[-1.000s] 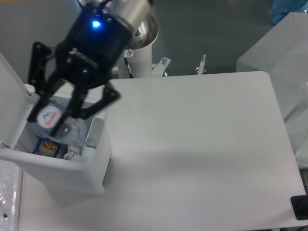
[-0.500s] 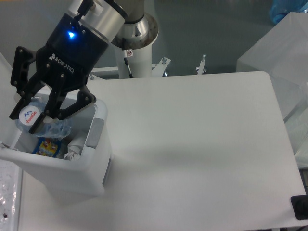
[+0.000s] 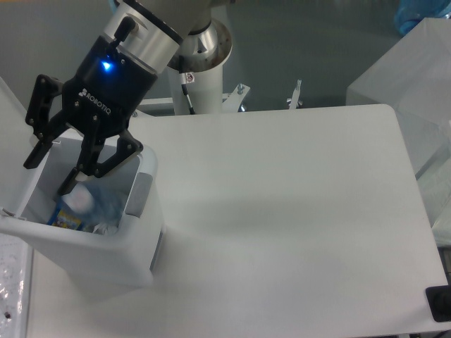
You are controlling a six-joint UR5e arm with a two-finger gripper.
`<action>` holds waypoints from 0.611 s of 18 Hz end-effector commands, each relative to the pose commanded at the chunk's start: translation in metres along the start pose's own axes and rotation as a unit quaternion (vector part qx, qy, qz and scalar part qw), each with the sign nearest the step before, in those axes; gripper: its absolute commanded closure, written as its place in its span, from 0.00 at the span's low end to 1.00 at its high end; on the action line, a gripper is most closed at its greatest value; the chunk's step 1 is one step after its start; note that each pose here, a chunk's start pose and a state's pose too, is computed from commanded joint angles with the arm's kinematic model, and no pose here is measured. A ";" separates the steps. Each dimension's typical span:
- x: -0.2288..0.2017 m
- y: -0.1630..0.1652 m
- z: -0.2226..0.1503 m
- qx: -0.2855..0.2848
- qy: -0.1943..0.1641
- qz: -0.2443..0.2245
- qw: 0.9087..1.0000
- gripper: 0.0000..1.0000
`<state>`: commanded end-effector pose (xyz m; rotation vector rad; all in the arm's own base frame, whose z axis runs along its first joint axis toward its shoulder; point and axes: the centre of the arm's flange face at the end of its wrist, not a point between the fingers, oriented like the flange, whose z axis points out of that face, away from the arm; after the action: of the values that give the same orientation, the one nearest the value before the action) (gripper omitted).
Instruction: Place the trash in the trash can
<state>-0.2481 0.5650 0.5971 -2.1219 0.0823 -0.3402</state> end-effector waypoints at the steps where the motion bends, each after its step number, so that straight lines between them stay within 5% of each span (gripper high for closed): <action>1: -0.006 -0.001 -0.006 0.003 -0.006 -0.002 1.000 0.00; 11: -0.145 0.053 -0.108 0.020 -0.119 -0.078 0.990 0.00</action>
<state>-0.4130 0.4759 0.5778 -2.1180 -0.2279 -0.1758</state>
